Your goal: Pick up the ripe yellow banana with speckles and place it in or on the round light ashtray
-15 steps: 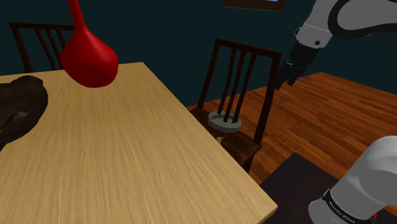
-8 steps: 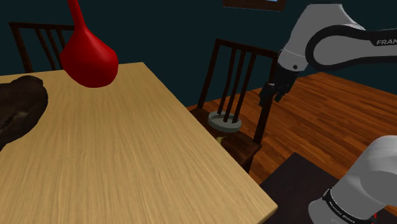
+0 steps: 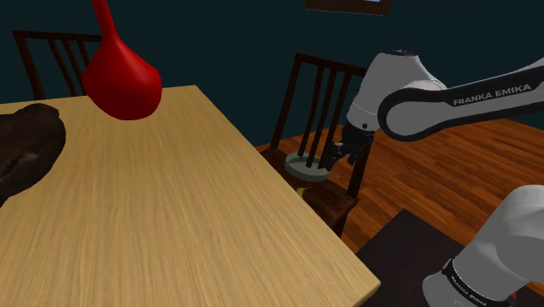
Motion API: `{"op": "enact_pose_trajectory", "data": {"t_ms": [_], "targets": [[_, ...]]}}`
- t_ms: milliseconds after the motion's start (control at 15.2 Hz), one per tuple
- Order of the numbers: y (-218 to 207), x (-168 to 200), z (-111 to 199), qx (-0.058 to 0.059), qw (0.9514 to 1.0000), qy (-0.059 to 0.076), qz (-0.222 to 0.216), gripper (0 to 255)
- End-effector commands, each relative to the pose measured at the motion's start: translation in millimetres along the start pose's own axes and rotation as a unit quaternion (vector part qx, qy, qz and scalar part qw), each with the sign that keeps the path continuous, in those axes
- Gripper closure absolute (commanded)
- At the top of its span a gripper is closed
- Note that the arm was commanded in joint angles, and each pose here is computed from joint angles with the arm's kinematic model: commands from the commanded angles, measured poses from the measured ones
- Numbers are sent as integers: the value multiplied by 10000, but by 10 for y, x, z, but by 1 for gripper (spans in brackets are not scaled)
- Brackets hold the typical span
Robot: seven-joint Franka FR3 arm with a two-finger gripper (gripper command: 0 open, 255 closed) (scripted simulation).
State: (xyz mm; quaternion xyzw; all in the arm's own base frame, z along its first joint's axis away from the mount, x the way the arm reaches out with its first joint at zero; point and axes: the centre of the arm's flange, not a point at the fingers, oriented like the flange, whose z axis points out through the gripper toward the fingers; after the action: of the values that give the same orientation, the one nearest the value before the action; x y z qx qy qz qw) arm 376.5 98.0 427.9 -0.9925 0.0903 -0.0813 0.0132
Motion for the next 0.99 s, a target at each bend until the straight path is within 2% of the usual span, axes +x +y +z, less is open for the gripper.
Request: {"op": "enact_pose_trajectory", "data": {"t_ms": [0,594,924], "targets": [[-177,13,225,18,10000,9,79,0],[-842,80,1200,49,9992,8,403,0],[-860,82,1434,50,9991,8,411,0]]}}
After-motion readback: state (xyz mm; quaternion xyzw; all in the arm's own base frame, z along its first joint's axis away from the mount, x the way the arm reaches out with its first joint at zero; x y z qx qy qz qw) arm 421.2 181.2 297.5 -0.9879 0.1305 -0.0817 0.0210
